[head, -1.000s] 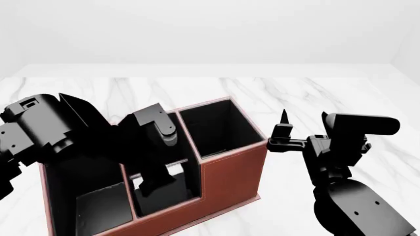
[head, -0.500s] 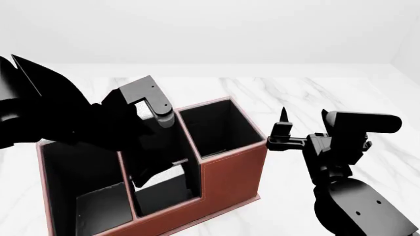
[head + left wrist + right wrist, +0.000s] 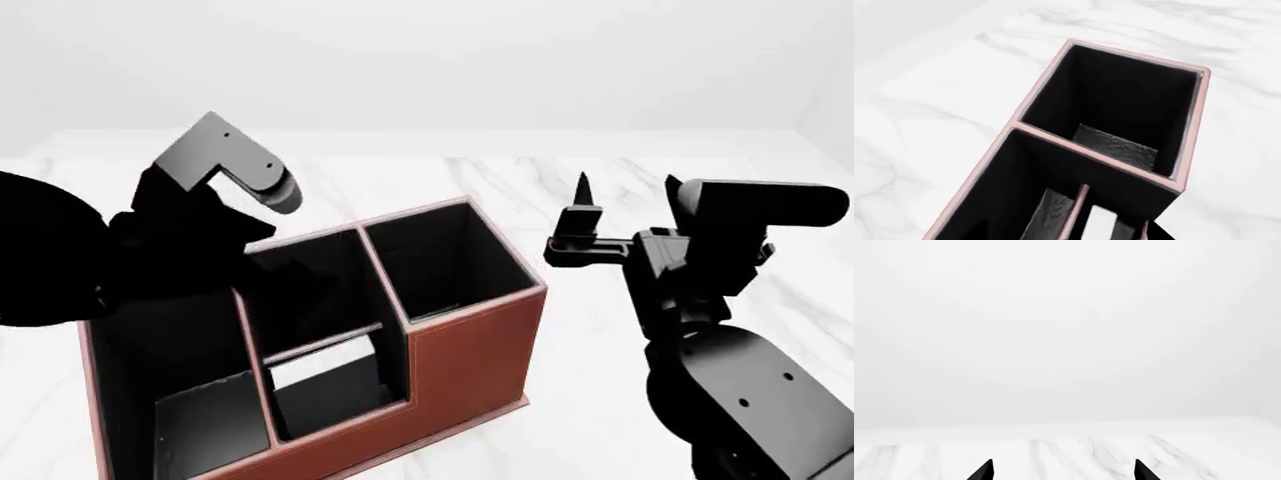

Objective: Pick up the book and place it in the back compartment of the caddy.

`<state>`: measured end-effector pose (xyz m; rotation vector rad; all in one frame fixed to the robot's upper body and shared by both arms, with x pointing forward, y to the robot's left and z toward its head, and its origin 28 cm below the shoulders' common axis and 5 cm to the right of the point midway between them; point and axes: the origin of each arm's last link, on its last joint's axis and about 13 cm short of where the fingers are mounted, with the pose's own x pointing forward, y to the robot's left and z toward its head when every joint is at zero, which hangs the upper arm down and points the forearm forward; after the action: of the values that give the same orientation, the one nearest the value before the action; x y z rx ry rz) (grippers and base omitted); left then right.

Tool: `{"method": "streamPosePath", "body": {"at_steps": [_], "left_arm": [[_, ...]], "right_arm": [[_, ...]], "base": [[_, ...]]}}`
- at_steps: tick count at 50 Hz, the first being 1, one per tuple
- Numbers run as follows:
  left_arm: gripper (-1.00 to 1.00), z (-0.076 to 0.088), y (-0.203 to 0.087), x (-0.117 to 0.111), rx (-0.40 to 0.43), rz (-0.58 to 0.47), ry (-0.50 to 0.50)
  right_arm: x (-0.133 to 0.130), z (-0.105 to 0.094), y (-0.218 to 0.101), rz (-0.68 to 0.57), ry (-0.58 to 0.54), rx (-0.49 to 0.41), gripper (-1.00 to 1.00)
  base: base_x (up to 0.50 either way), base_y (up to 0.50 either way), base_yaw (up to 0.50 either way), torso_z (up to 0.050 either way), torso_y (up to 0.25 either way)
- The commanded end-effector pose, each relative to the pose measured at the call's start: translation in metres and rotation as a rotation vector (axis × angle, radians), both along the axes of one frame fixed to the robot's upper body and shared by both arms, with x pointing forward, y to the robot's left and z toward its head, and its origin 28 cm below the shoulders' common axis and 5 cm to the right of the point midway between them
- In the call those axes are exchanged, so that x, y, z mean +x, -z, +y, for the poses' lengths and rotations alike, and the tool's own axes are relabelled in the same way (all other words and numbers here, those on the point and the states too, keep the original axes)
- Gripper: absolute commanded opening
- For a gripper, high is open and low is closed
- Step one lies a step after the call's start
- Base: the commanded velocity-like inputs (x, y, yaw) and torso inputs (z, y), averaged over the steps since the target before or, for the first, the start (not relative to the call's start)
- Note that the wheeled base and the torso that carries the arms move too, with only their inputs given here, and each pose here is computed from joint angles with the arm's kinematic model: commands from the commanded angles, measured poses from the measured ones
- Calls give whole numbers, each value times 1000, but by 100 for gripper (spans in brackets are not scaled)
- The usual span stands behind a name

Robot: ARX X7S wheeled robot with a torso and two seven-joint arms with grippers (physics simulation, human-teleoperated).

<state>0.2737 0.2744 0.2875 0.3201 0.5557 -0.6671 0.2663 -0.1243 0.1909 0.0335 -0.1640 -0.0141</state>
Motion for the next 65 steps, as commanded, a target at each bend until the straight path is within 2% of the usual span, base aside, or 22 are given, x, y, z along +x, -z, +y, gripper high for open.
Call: {"method": "streamPosePath", "body": {"at_steps": [1,5,14,17,25,35,38,47,65], "left_arm": [[100,5,5,-19,-115,-104,-79],[100,6,13,-24,-130,-144,-130],[100,4,9,-42,-204,-242,-118],[100,0,14,-46,-244,-345,-131],[100,-6,20,-49,-340,-491,-130],[100,-9,25,-49,-376,-535,-120],[100,-12,25,-51,-399,-582,-123],[100,-16,17,-54,-406,-665,-97],[100,-24,11,-67,-434,-762,-34]], "right_arm": [[3,3,-20,-62,-21,-10,100],[2,5,-22,-73,-33,-14,100],[-1,8,-37,-113,-53,-30,100],[-3,9,-41,-140,-57,-37,100],[-8,13,-54,-208,-69,-66,100],[-11,17,-66,-271,-78,-69,100],[-13,18,-69,-292,-88,-70,100],[-19,20,-81,-357,-98,-69,100],[-35,26,-101,-461,-125,-86,100]], "base": [[0,0,0,0,0],[0,0,0,0,0],[0,0,0,0,0],[0,0,0,0,0],[0,0,0,0,0],[0,0,0,0,0],[0,0,0,0,0],[0,0,0,0,0],[0,0,0,0,0]]}}
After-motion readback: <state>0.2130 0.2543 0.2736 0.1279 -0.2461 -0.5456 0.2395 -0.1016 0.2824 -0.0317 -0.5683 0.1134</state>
